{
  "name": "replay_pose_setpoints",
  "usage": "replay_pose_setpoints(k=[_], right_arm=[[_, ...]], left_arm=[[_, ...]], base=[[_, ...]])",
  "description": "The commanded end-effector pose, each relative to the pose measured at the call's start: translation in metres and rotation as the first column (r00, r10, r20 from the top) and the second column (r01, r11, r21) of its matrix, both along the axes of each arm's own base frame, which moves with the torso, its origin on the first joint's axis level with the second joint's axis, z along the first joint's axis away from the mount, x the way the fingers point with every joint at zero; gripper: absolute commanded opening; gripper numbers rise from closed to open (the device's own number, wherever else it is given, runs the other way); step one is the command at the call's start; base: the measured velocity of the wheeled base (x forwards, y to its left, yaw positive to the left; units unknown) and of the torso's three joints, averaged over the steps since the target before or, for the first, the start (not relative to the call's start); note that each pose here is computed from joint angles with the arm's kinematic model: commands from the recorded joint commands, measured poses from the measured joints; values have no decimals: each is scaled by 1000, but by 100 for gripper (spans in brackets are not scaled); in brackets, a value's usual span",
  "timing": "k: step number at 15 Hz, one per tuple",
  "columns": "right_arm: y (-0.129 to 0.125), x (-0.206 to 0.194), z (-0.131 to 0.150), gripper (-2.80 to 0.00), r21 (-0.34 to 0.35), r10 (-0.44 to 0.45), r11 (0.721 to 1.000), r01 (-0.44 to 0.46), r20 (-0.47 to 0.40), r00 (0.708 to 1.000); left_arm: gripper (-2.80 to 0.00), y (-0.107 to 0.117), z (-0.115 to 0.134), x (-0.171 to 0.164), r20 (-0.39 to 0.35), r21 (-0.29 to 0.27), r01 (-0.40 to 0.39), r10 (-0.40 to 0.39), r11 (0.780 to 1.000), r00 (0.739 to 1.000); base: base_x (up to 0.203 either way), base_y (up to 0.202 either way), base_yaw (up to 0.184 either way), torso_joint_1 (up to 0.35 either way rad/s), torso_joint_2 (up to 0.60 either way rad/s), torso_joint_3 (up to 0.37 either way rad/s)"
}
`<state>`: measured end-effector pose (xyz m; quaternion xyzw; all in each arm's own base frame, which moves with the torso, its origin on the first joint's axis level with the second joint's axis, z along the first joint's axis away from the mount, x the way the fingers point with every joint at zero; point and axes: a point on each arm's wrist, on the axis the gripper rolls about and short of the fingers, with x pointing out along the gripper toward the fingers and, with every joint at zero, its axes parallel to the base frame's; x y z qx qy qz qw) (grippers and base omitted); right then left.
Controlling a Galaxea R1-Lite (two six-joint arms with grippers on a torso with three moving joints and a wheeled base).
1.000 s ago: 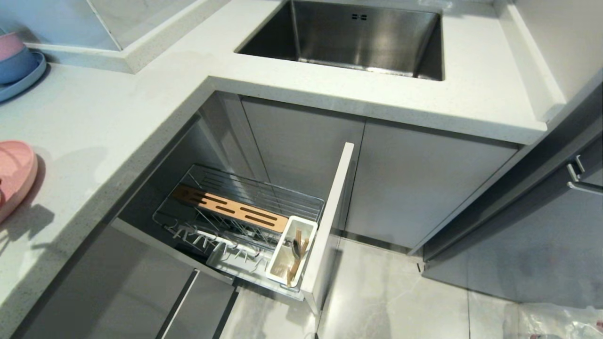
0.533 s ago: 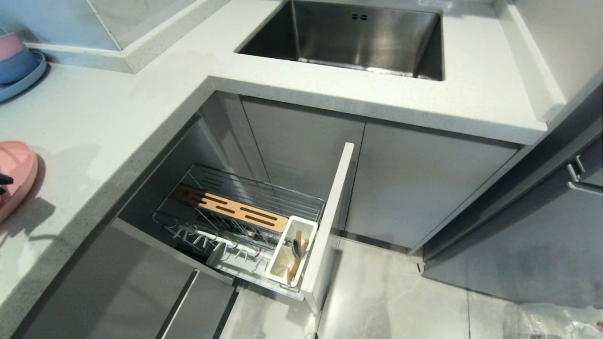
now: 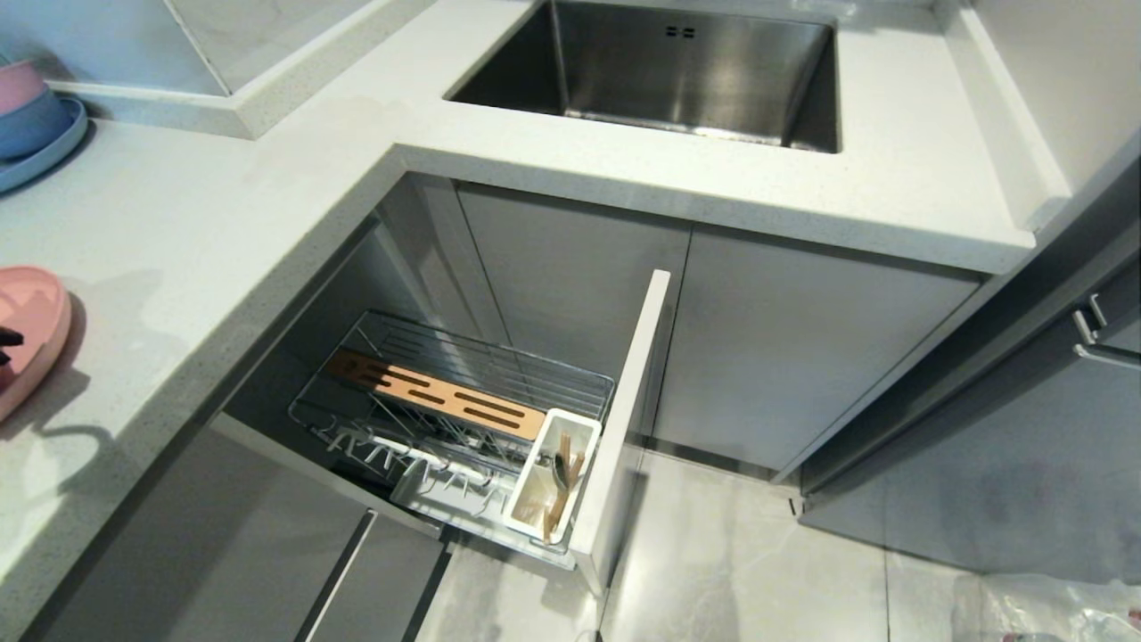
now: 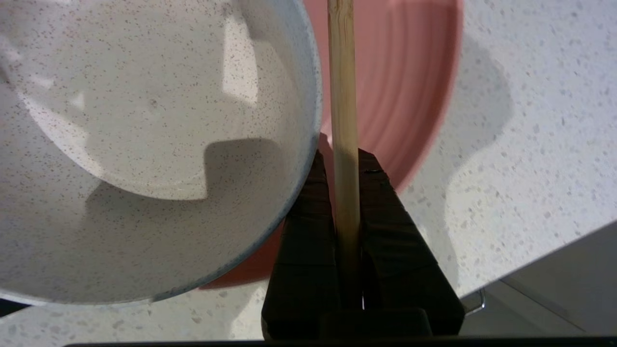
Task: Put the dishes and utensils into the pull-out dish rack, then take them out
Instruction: Take the chopsticks out of the cupboard
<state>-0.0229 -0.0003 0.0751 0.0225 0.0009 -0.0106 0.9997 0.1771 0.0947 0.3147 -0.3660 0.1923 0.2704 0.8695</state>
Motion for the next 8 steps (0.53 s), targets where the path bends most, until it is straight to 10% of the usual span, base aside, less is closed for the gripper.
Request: replay_pose_setpoints(k=[1, 8], right_arm=[[0, 0, 0, -280, -1, 0, 1000, 0, -2, 1000], [0, 0, 0, -280, -1, 0, 1000, 0, -2, 1000]], left_arm=[[-280, 4, -3, 4, -13, -11, -12, 12, 1000, 1000], [-280, 13, -4, 5, -15, -13, -43, 43, 999, 999]], base=[[0, 0, 0, 0, 0, 0], [0, 0, 0, 0, 0, 0]])
